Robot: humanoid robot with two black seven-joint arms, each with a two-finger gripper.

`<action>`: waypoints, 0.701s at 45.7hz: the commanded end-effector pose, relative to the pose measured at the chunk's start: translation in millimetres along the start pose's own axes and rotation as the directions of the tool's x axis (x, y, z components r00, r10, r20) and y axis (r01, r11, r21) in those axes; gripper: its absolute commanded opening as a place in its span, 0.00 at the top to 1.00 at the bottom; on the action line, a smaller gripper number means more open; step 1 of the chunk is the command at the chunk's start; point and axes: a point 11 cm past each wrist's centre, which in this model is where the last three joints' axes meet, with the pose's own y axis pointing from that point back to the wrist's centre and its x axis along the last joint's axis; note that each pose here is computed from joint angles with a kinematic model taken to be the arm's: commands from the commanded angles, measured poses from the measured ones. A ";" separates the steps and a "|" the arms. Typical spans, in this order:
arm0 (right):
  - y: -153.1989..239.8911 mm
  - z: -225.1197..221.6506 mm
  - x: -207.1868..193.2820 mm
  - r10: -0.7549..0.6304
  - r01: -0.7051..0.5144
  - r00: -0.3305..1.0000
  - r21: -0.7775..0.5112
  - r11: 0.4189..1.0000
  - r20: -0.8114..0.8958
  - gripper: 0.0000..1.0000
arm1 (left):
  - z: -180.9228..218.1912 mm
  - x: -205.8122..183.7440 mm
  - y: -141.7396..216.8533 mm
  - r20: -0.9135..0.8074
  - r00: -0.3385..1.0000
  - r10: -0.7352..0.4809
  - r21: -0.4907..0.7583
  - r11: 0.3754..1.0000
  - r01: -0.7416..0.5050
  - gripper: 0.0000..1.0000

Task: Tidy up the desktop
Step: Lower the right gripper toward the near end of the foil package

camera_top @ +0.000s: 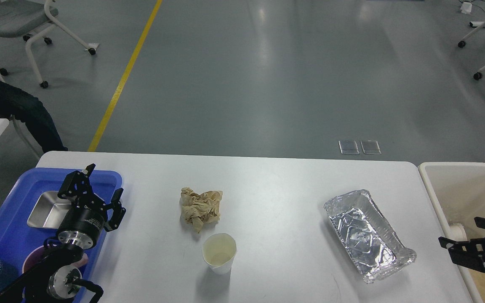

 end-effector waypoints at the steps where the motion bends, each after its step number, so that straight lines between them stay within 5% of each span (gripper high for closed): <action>1: -9.0 -4.8 -6.6 0.013 -0.020 0.964 0.024 1.000 0.264 0.00 | -1.5 3.3 3.0 0.004 1.000 0.004 0.002 1.000 -0.004 0.04; 12: -20.9 -1.0 -34.0 -0.051 0.059 0.711 0.013 0.998 0.702 0.00 | -5.0 4.6 5.7 0.002 1.000 0.010 0.007 1.000 -0.010 0.04; 32: -62.1 -27.6 -88.6 -0.092 0.116 0.424 0.047 0.992 0.901 0.00 | -16.0 2.4 9.1 0.006 1.000 0.001 0.051 0.999 -0.001 0.04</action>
